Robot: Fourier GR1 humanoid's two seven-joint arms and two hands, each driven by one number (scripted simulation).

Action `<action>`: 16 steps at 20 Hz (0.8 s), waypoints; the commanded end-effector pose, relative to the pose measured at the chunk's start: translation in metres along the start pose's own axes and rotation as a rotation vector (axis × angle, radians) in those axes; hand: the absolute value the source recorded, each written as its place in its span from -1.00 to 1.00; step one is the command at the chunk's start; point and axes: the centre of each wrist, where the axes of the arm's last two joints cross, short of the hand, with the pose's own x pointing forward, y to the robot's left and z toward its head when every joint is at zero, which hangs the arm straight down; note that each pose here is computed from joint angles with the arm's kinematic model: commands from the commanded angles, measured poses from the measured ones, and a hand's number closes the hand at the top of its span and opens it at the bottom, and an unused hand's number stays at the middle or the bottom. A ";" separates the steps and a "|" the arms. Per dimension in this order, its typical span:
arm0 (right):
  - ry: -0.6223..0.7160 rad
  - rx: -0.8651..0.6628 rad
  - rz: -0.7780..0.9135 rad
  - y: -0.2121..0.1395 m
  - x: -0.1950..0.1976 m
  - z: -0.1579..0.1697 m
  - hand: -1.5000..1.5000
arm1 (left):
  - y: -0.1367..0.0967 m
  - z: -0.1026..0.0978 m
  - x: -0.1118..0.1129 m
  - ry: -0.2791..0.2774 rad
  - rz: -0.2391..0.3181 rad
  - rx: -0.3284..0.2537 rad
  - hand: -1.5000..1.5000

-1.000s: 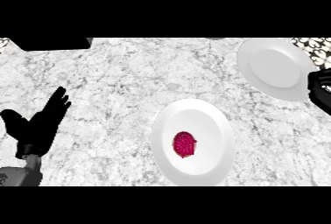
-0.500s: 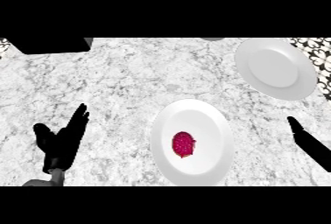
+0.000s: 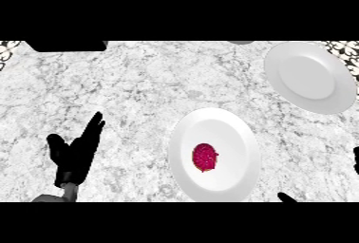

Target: Pick the cupcake from the plate and place it in the plate

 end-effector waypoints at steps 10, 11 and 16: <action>0.199 0.206 0.287 0.038 0.084 0.033 -1.00 | -0.019 0.002 -0.015 0.072 0.002 -0.055 0.00; 0.196 0.178 0.306 0.044 0.096 0.025 -1.00 | -0.016 0.001 -0.009 0.057 -0.012 -0.049 0.00; 0.260 0.211 0.363 0.085 0.109 0.036 -1.00 | 0.002 0.001 -0.006 0.074 -0.009 -0.029 0.00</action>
